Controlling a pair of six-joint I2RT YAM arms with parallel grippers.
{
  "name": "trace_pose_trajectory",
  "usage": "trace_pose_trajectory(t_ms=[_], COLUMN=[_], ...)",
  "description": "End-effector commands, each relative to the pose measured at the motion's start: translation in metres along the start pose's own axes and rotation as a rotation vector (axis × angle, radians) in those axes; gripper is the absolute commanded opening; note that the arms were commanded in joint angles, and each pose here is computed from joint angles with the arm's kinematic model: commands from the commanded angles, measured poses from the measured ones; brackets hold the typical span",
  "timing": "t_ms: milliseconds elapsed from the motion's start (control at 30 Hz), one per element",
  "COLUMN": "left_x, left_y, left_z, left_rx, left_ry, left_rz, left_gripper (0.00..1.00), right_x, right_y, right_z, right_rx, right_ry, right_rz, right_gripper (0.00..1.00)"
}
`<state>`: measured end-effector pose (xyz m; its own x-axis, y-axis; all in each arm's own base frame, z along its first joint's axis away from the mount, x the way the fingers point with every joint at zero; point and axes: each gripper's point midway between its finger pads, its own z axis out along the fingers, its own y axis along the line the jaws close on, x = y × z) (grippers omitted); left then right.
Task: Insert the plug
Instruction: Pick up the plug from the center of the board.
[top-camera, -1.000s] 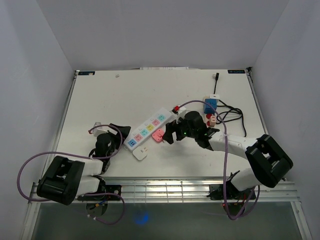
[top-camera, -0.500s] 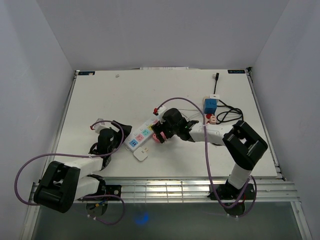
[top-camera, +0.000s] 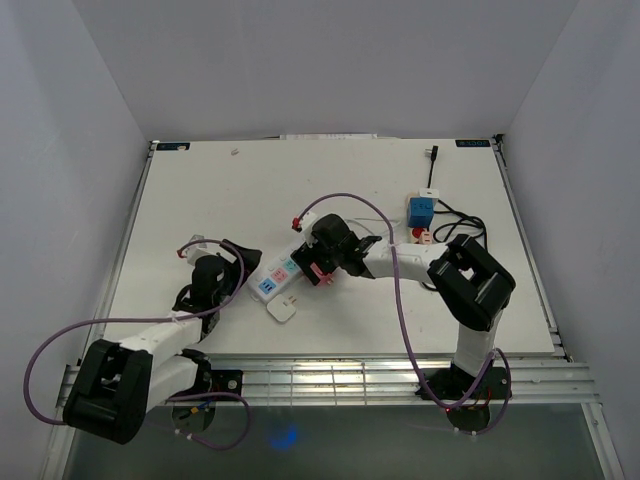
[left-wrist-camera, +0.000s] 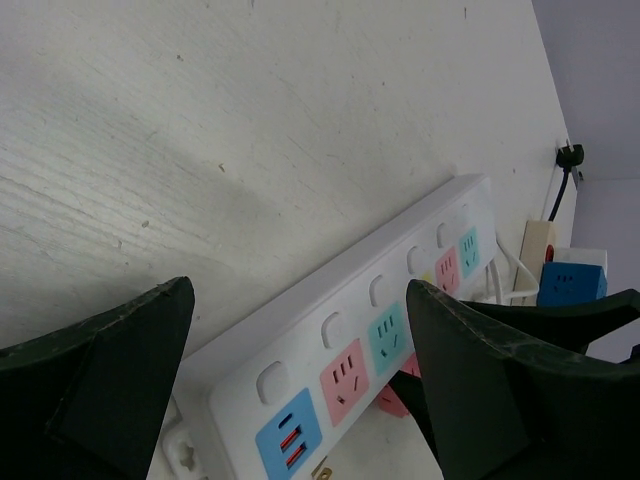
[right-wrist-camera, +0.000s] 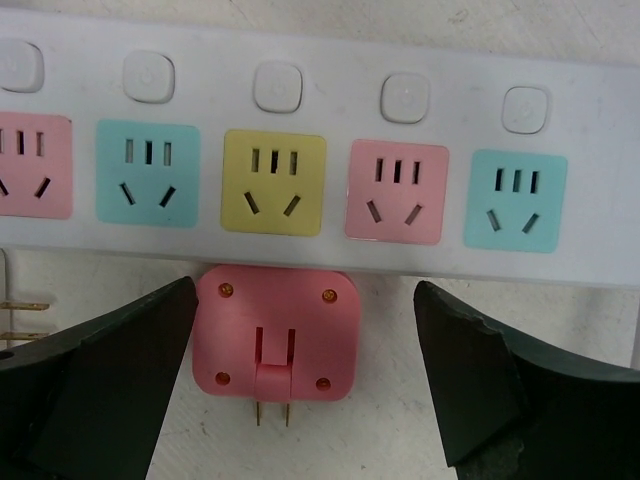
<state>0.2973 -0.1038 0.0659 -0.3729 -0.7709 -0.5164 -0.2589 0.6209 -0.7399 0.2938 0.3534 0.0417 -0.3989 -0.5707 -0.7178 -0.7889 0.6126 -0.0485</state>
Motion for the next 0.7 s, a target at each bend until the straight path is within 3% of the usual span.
trace_pose_trajectory(t_ms=[0,233,333,533,667], left_x=[-0.012,-0.010,-0.009,-0.010,-0.006], left_y=[-0.019,-0.023,-0.025,-0.039,-0.058], left_z=[-0.004,-0.004,-0.003,-0.005,-0.009], left_rx=[0.045,0.062,0.062,0.115,0.189], left_ry=[-0.020,0.000,0.012,0.030,0.079], left_rz=[0.022,0.033,0.045,0.120,0.151], left_gripper=[0.98,0.98,0.98,0.98,0.98], right_x=[0.023,0.033,0.037,0.028,-0.003], right_y=[0.011,0.019,0.020,0.024,0.028], right_z=[-0.008,-0.009,-0.007,-0.019,-0.040], right_rx=[-0.037,-0.066,-0.064,-0.074,-0.080], right_ry=[0.075,0.113,0.132,0.073,-0.086], right_rz=[-0.028,-0.032,-0.030,-0.001,0.008], right_gripper=[0.94,0.90,0.99,0.80,0.77])
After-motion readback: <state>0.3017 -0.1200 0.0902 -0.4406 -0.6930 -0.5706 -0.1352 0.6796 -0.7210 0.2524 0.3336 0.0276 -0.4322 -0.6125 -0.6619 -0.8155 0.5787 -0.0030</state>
